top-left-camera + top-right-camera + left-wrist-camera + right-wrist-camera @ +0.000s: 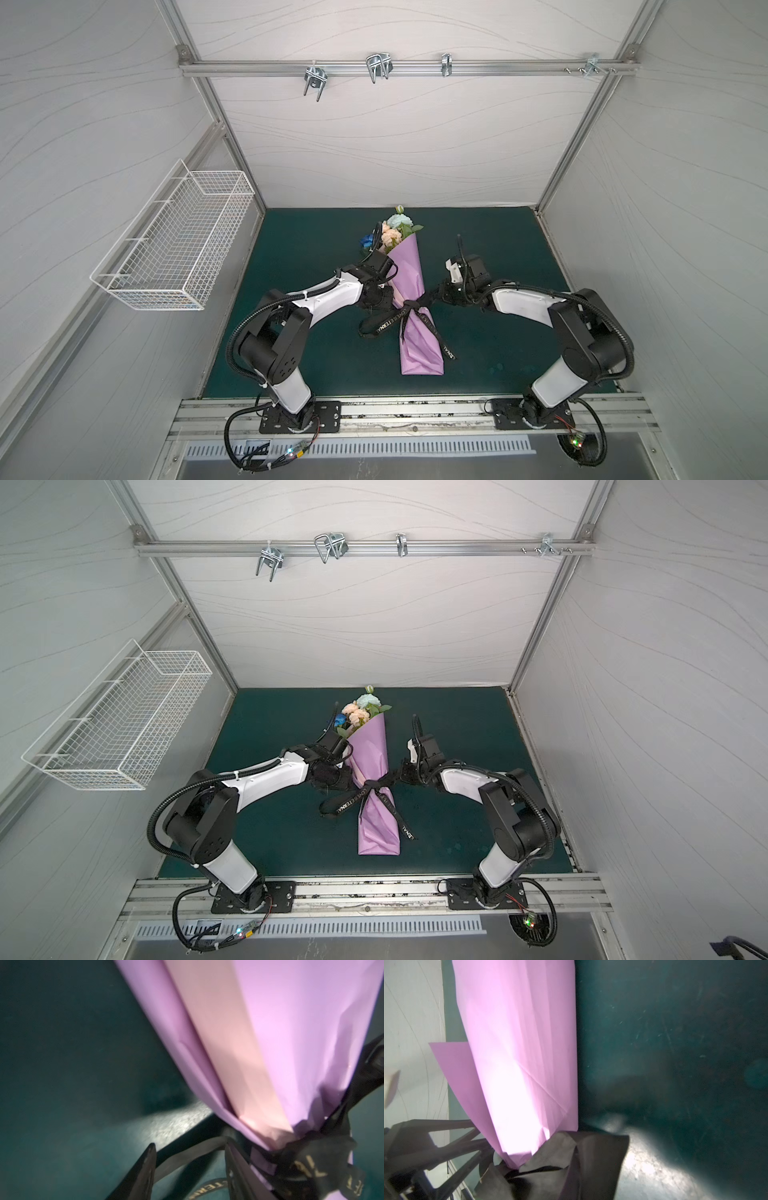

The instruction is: Tie the bouquet of fake flowers

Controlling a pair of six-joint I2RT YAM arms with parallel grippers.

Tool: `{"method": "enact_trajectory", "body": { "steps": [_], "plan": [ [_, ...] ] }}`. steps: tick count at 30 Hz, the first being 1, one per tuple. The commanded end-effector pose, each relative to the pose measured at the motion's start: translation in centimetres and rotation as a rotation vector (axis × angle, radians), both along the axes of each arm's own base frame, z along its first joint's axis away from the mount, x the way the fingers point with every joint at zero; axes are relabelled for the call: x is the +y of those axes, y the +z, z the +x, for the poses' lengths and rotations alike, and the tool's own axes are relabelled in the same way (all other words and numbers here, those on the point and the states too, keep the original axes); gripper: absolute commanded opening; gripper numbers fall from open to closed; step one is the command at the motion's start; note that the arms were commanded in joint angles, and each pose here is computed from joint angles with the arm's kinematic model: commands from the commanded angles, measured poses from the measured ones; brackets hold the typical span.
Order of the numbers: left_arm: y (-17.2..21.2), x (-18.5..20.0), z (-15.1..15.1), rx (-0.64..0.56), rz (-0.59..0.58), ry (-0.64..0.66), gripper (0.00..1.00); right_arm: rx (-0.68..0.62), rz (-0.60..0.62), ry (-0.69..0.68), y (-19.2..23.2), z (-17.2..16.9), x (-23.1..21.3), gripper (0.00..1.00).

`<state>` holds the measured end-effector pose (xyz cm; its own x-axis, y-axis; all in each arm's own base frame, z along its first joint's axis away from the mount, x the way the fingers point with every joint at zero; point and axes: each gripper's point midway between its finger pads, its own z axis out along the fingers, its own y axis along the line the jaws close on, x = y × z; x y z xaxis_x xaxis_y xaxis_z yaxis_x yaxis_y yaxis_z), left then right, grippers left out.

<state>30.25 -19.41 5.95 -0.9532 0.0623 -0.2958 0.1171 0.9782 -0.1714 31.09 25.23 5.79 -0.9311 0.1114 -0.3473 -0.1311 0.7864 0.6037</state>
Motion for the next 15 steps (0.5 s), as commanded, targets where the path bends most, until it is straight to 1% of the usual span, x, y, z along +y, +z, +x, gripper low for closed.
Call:
{"method": "enact_trajectory", "body": {
  "steps": [1, 4, 6, 8, 10, 12, 15],
  "plan": [
    [3.5, 1.2, -0.6, -0.089, 0.017, 0.05, 0.47, 0.026, 0.007, 0.012, -0.3, -0.5, 0.6, 0.0],
    [4.5, -0.2, -3.1, -0.108, -0.045, -0.002, 0.42, 0.025, 0.001, 0.01, -0.3, -0.5, 0.5, 0.0],
    [3.8, -0.9, -5.2, -0.1, -0.05, -0.044, 0.35, 0.029, -0.003, 0.008, -0.3, -0.5, 0.5, 0.0],
    [3.0, -2.1, -7.1, -0.124, -0.07, -0.119, 0.34, 0.029, -0.004, 0.008, -0.3, -0.5, 0.5, 0.0],
    [2.5, -3.5, -8.8, -0.165, -0.097, -0.201, 0.4, 0.03, -0.004, 0.011, -0.3, -0.6, 0.5, 0.0],
    [1.9, -4.4, -10.0, -0.204, -0.114, -0.258, 0.5, 0.029, -0.006, 0.009, -0.3, -0.5, 0.4, 0.0],
    [1.5, -5.2, -10.6, -0.279, -0.109, -0.326, 0.6, 0.027, -0.007, 0.008, -0.3, -0.6, 0.3, 0.0]
  ]
}}
